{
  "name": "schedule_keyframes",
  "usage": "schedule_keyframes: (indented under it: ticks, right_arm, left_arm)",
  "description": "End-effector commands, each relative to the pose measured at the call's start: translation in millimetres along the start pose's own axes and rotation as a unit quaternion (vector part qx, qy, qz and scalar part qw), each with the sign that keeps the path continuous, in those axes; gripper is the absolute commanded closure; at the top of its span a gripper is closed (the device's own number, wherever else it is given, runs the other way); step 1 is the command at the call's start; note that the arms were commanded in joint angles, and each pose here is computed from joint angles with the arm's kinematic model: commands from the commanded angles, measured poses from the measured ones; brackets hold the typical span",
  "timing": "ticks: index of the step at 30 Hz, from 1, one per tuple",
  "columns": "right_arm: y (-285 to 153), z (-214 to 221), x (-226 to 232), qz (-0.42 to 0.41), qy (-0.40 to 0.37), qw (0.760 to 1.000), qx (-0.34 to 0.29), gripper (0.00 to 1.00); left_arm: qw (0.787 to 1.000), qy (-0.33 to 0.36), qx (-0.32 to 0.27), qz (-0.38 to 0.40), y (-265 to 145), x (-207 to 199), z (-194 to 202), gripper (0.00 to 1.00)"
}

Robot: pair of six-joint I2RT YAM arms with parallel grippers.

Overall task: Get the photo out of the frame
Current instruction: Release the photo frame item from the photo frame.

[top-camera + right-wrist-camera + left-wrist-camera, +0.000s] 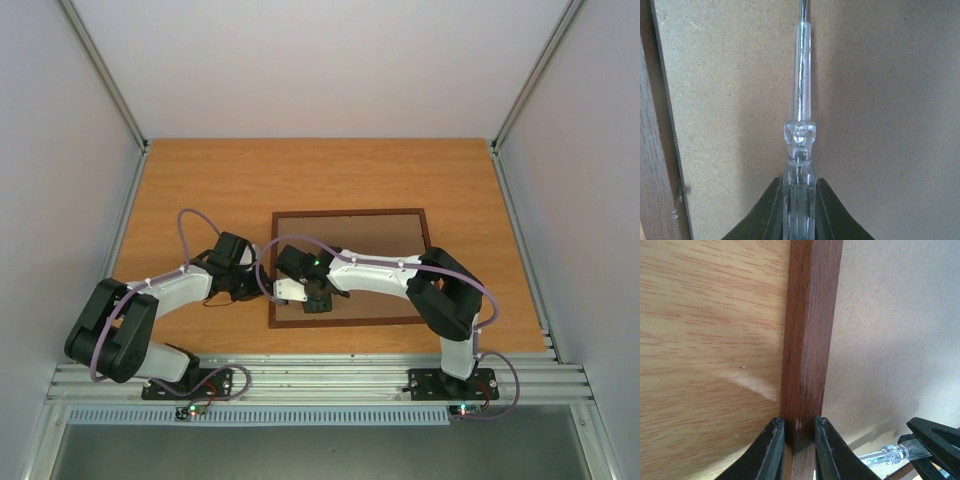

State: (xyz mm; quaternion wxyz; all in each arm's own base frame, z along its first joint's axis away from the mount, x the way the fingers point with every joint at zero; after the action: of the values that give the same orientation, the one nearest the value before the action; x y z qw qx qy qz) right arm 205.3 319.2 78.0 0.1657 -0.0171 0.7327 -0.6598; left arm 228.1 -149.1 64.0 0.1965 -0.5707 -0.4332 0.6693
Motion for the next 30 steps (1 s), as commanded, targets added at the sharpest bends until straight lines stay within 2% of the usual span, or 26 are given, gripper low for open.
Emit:
schedule_keyframes:
  ticks: [1, 30]
  right_arm:
    - [-1.0, 10.5, -0.6, -0.007, 0.014, 1.000, 0.022, 0.99]
    - [2.1, 5.7, -10.5, -0.021, 0.029, 0.999, 0.010, 0.99]
  left_arm:
    - [1.000, 0.001, -0.003, 0.010, -1.0, -0.4, 1.4, 0.82]
    - [1.000, -0.004, 0.005, 0.016, 2.7, 0.8, 3.2, 0.85]
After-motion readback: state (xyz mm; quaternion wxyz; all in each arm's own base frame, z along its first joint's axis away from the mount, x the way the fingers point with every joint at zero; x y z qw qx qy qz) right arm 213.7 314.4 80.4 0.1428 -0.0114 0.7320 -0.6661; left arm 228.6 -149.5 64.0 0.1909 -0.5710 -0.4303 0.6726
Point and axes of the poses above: each gripper's point midway between its finger pads, its own y axis out along the fingers, its own x axis along the line the jaws close on, z = x × y, the point moved 5 cm from there along -y, back along the fingers, and after that the axes turned 10 degrees about -y, right-handed, at the moved point
